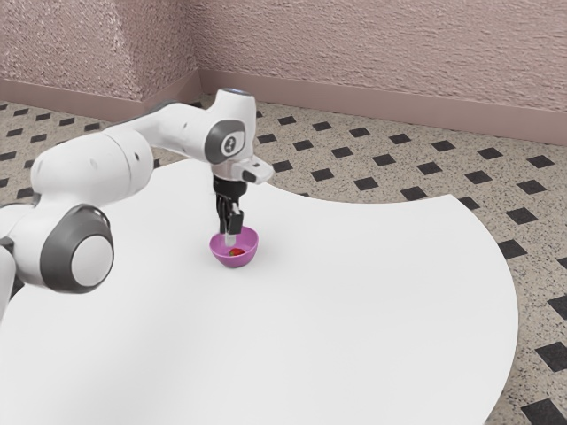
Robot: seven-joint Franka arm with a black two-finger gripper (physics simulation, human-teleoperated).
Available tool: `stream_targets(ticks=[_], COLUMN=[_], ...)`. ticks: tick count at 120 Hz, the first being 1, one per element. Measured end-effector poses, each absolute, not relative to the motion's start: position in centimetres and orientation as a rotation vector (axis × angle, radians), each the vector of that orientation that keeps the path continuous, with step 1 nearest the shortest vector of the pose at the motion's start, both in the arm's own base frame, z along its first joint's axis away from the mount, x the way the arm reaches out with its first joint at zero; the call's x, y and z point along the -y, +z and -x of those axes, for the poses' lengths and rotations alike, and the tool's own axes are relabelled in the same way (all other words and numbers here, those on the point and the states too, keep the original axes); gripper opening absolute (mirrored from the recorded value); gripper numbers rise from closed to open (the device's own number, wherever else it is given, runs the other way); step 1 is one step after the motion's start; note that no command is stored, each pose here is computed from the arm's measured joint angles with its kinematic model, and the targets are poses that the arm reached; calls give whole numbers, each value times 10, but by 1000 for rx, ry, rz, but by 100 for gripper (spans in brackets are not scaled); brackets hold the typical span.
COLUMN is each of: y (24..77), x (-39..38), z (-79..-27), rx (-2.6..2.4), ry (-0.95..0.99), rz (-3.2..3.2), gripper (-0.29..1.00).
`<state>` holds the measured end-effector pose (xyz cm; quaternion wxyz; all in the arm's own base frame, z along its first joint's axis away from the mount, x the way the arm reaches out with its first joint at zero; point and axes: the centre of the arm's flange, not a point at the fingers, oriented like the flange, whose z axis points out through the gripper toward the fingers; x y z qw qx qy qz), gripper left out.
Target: Take strawberry from the bowl
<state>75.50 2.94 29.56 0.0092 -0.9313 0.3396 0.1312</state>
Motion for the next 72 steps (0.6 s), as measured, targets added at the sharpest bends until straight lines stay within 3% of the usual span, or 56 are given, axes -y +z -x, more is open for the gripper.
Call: stream_targets(ticks=[72], y=[264], x=[-25], z=[-761], rx=[-1149], ry=[357], rz=[2958], gripper=[34])
